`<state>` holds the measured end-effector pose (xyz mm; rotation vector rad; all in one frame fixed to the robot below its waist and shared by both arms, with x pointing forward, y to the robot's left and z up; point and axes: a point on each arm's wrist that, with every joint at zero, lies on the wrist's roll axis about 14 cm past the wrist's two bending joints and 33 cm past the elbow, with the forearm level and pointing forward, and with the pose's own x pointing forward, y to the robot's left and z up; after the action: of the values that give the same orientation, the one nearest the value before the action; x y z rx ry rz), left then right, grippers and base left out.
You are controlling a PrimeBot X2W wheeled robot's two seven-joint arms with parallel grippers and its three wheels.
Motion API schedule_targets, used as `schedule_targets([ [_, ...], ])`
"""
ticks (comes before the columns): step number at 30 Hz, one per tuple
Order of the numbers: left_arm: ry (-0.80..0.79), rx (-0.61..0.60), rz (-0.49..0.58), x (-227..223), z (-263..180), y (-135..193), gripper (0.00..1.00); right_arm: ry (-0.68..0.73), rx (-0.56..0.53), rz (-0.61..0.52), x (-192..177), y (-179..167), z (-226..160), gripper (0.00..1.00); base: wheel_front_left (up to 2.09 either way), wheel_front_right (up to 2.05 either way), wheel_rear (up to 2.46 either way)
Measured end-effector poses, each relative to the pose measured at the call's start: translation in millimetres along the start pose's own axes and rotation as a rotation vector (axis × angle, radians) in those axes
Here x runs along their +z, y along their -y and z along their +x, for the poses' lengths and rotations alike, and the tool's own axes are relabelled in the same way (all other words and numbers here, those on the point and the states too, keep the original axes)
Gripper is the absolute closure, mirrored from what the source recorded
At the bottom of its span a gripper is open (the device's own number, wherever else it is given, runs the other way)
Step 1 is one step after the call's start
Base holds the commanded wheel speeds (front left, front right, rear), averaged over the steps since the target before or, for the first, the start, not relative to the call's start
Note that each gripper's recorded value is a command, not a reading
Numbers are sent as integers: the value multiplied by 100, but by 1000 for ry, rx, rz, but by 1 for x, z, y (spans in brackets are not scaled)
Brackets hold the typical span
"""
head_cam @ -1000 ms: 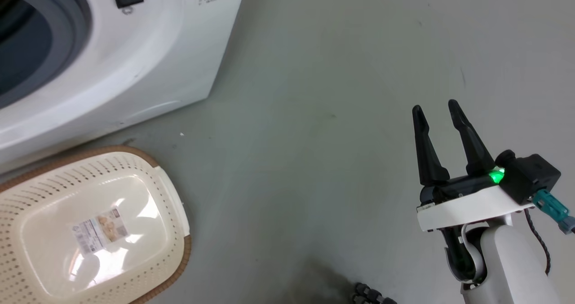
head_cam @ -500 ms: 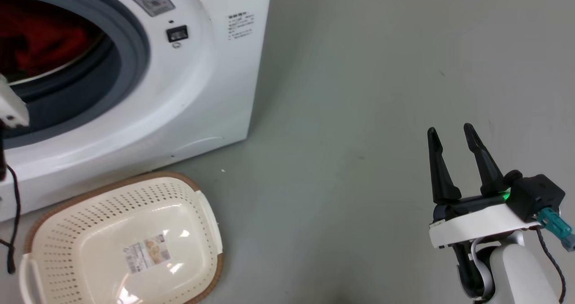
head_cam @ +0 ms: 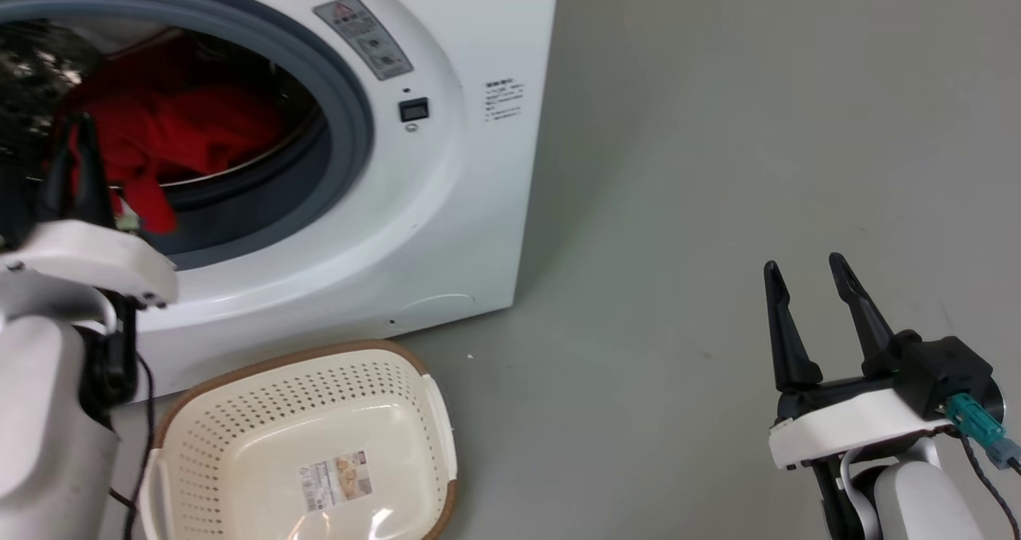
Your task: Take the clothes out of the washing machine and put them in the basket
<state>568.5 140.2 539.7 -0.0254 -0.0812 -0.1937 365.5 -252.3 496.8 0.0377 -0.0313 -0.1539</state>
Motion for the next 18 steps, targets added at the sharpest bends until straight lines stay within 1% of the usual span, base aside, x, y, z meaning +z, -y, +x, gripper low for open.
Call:
schedule_targets([
  [10,110,11,-18,46,-59,7,100,10,50,5,9,-16,-4,0,0,0,0],
  [18,148,32,-34,66,-108,11,100,7,92,-7,15,-29,-7,0,0,0,0],
])
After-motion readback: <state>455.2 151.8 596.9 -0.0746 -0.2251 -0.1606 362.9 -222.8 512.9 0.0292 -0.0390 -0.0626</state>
